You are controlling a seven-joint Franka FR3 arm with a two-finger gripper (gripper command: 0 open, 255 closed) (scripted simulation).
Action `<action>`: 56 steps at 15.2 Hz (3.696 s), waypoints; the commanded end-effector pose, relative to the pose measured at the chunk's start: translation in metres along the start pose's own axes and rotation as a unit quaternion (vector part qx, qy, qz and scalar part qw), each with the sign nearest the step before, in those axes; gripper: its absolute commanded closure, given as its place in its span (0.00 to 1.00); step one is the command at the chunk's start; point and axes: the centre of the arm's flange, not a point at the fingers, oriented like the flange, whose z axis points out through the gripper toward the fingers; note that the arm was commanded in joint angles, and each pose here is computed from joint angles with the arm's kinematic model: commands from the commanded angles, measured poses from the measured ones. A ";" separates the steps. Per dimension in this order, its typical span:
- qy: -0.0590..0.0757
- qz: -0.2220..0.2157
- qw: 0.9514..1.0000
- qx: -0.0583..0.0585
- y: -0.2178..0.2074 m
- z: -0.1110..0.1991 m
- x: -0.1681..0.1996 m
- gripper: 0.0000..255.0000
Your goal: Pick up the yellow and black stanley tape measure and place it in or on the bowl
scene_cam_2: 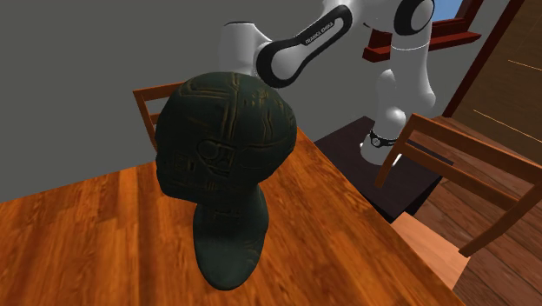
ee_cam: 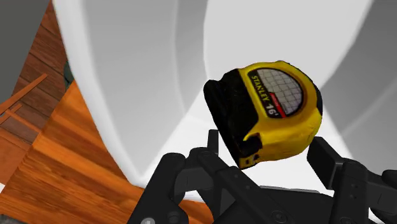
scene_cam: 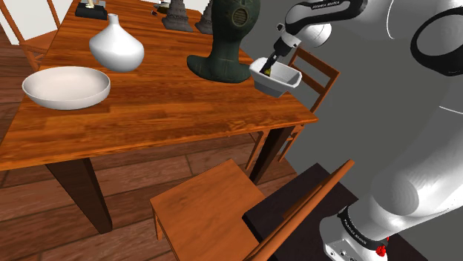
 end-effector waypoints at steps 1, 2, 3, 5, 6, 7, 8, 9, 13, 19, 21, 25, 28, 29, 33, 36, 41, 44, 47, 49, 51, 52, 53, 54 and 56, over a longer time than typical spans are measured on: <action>0.000 0.000 1.000 0.000 0.000 -0.009 0.005 1.00; 0.000 0.000 1.000 0.000 0.000 -0.014 0.007 1.00; 0.000 0.000 1.000 0.000 0.000 -0.019 0.009 1.00; 0.000 0.000 1.000 0.000 0.001 -0.029 0.012 1.00; 0.000 0.000 1.000 0.000 0.001 -0.034 0.014 1.00; 0.000 0.000 1.000 0.000 0.001 -0.039 0.016 1.00; 0.000 0.000 1.000 0.000 0.001 -0.044 0.018 1.00; 0.000 0.000 1.000 0.000 0.001 -0.049 0.020 1.00; 0.000 0.000 1.000 0.000 0.002 -0.069 0.027 1.00; 0.000 0.000 1.000 0.000 0.003 -0.098 0.038 1.00; 0.000 0.000 1.000 0.000 0.003 -0.108 0.042 1.00; 0.023 0.008 1.000 0.000 0.002 -0.089 0.010 0.00; 0.058 0.020 0.998 -0.001 0.002 -0.065 -0.033 0.00; 0.070 0.024 0.997 -0.001 0.002 -0.057 -0.047 0.00; 0.116 0.040 0.992 -0.002 -0.001 -0.019 -0.100 0.00; 0.140 0.047 0.989 -0.002 -0.003 0.002 -0.126 0.00; 0.140 0.047 0.989 -0.002 -0.002 0.027 -0.119 0.00; 0.140 0.047 0.989 -0.002 -0.002 0.040 -0.115 0.00; 0.140 0.047 0.989 -0.002 -0.002 0.040 -0.115 0.00; 0.140 0.047 0.989 -0.002 -0.002 0.040 -0.115 0.00; 0.140 0.047 0.989 -0.002 -0.002 0.040 -0.115 0.00; 0.140 0.048 0.989 -0.002 -0.003 0.041 -0.114 1.00; 0.140 0.047 0.989 -0.002 -0.005 0.041 -0.113 1.00; 0.140 0.047 0.989 -0.002 -0.006 0.039 -0.114 1.00; 0.140 0.047 0.989 -0.002 -0.006 0.039 -0.114 1.00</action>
